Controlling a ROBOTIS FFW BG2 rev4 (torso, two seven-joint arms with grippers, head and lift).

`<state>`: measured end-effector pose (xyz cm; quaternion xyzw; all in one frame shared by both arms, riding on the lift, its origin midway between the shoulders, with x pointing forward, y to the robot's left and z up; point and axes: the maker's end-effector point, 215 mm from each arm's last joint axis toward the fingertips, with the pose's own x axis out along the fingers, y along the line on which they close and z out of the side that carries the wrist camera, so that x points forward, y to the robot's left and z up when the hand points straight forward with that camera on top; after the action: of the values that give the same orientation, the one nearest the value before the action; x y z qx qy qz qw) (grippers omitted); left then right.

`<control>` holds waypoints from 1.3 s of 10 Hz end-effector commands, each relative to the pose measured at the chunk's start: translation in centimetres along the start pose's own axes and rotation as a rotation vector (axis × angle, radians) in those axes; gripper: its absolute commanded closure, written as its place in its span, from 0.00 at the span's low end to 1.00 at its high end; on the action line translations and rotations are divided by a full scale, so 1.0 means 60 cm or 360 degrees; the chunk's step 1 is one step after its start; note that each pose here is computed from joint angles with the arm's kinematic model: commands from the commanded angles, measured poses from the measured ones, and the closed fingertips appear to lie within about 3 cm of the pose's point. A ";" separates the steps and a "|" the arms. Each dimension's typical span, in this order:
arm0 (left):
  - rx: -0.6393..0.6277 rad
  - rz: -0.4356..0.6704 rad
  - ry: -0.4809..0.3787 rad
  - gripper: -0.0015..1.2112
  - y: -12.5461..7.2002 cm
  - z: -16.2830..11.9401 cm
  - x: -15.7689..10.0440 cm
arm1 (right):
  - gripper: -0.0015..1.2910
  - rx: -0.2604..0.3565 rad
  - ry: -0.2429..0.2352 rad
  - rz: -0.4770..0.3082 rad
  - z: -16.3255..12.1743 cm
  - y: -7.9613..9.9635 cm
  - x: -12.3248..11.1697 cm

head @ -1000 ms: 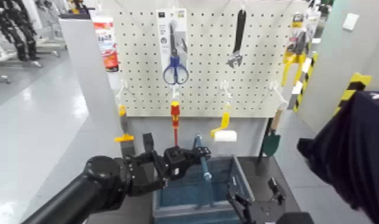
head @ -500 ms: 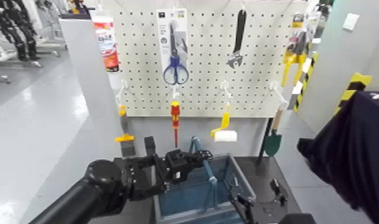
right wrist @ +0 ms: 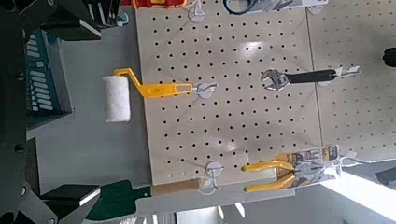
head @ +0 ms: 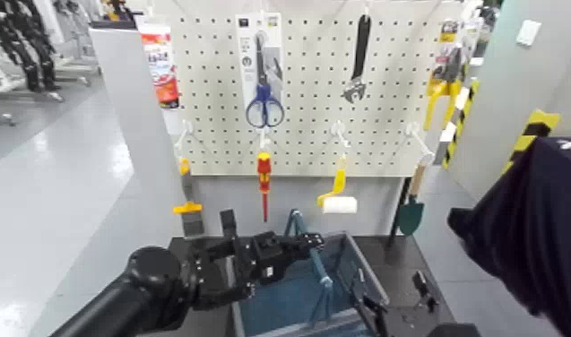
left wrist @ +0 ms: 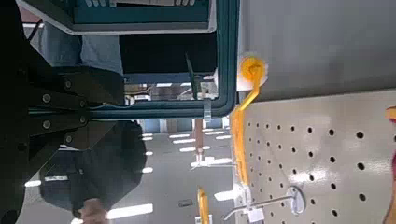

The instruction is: Grasp the handle of the crate.

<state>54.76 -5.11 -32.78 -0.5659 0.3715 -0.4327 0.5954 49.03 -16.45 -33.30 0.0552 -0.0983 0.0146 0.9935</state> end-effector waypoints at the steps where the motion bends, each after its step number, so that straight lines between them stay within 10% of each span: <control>1: 0.0040 -0.0061 0.0068 0.98 -0.025 -0.032 0.000 | 0.11 -0.0008 0.0004 -0.0006 -0.002 -0.004 -0.002; 13: 0.0074 -0.0153 0.0182 0.98 -0.109 -0.145 -0.051 | 0.11 -0.0045 0.0037 -0.0013 -0.013 -0.007 -0.005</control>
<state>45.21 -5.16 -27.65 -0.5420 0.3705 -0.4966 0.5678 48.85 -16.86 -34.11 0.0414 -0.0884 0.0093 0.9952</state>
